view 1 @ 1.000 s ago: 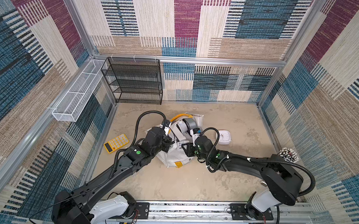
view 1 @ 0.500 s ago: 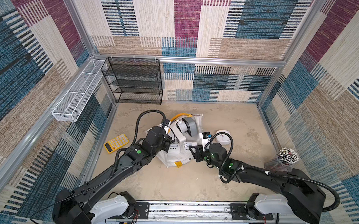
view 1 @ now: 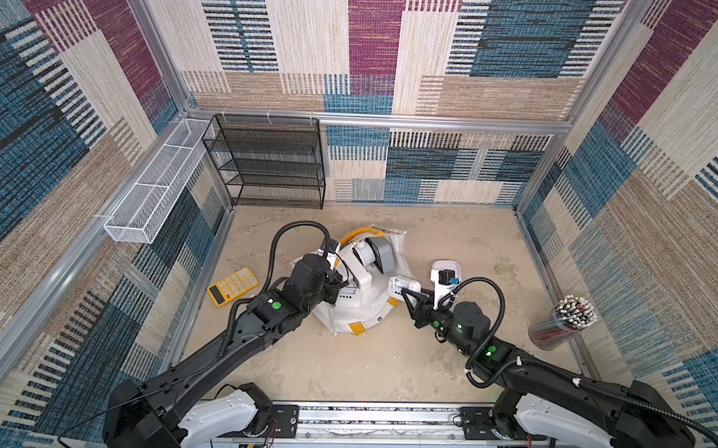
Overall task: Take the alarm clock out of the canvas bag
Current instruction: Place the alarm at the center of the board.
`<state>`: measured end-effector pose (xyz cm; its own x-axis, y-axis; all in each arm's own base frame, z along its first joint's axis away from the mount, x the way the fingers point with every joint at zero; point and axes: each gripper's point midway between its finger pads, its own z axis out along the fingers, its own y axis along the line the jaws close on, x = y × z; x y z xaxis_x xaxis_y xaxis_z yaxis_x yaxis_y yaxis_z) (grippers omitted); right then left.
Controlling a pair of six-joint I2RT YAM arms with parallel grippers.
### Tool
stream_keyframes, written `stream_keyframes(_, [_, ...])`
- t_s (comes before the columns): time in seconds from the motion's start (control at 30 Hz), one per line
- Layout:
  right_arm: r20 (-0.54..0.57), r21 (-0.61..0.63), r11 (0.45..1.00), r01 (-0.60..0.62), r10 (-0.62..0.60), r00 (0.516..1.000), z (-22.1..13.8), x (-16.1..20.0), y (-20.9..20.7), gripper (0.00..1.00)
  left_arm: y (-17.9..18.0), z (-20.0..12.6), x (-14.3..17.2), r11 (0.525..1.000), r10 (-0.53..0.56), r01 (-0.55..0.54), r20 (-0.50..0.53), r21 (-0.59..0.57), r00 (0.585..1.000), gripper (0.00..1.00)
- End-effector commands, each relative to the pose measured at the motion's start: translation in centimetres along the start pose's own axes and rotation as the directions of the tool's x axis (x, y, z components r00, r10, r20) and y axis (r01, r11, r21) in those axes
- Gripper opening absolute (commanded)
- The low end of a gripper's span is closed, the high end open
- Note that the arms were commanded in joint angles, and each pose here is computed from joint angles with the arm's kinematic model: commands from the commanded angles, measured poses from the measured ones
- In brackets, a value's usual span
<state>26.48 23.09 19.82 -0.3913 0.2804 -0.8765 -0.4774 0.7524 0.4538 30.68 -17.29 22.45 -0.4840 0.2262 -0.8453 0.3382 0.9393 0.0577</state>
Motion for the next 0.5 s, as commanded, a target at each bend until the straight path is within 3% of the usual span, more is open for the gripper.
stream_keyframes(0.0, [0.058, -0.023, 0.999, -0.048, 0.049, 0.997, -0.7, -1.5, -0.2, 0.34, 0.5, -0.2, 0.0, 1.0, -0.015, 0.015, 0.003, -0.026, 1.0, 0.0])
stream_keyframes(0.47, [0.117, 0.138, 0.957, -0.256, 0.241, 0.963, -3.1, -1.4, -7.7, 0.34, 0.7, -0.5, 0.0, 0.999, -0.018, 0.018, 0.011, -0.032, 1.0, 0.0])
